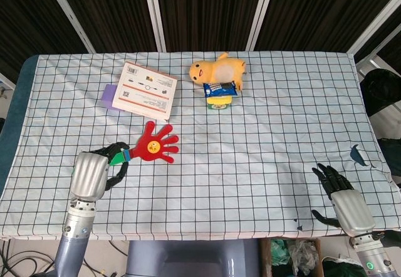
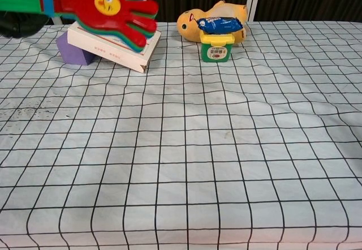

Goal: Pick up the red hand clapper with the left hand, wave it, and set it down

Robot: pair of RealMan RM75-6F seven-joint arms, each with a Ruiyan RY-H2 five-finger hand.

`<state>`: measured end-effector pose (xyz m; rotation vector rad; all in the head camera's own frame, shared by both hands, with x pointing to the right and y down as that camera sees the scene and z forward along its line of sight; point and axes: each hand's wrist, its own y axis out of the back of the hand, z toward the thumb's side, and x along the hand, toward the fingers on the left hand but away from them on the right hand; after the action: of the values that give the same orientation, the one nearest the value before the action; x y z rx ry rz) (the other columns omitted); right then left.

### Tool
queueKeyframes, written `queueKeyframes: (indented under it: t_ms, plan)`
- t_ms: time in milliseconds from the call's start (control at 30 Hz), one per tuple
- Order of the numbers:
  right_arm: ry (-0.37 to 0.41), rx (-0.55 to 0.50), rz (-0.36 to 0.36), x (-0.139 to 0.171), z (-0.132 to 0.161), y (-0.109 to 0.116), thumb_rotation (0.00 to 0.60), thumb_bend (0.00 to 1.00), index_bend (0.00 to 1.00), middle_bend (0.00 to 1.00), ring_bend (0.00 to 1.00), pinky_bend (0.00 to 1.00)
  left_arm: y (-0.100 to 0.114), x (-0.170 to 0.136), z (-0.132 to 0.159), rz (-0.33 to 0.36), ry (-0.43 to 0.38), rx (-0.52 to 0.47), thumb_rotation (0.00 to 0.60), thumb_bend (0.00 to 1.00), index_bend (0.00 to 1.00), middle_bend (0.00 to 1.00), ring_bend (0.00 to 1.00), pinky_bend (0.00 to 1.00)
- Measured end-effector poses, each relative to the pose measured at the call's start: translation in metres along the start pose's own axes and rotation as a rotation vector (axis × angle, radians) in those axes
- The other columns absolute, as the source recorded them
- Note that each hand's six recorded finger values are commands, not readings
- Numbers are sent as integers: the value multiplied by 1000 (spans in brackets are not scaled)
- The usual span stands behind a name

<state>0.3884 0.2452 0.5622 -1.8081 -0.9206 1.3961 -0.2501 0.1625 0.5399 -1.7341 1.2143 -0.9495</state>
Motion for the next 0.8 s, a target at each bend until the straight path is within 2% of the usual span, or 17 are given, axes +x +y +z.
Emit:
queueKeyframes:
  t_ms: [33, 167, 233, 333, 400, 500, 667, 800]
  plan:
    - [0, -1, 0, 0, 0, 0, 600, 162, 0, 0, 0, 145, 4, -1, 7, 23, -50, -76, 600, 506, 760, 804, 708, 860]
    - [-2, -3, 2, 0, 0, 0, 600, 161, 0, 0, 0, 145, 16, -9, 31, 80, -233, -276, 600, 505, 759, 804, 708, 860]
    - [-2, -4, 3, 0, 0, 0, 600, 161, 0, 0, 0, 145, 19, -14, 39, 94, -310, -321, 600, 505, 759, 804, 708, 860]
    - [-3, -6, 3, 0, 0, 0, 600, 162, 0, 0, 0, 146, 20, -17, 38, 99, -337, -317, 600, 505, 759, 804, 708, 860]
    - [-6, -9, 5, 0, 0, 0, 600, 161, 0, 0, 0, 146, 17, -16, 32, 96, -312, -273, 600, 505, 759, 805, 709, 860]
    - [-11, -16, 7, 0, -1, -1, 600, 161, 0, 0, 0, 145, 12, -12, 18, 82, -229, -154, 600, 505, 760, 806, 709, 860]
    - [-18, -20, 12, 0, -1, -1, 600, 161, 0, 0, 0, 145, 4, -8, -10, 18, -33, 123, 600, 505, 764, 812, 715, 865]
    - [-17, -21, 14, 0, -1, -1, 600, 162, 0, 0, 0, 145, -1, -9, -29, -67, 115, 350, 600, 505, 764, 812, 715, 865]
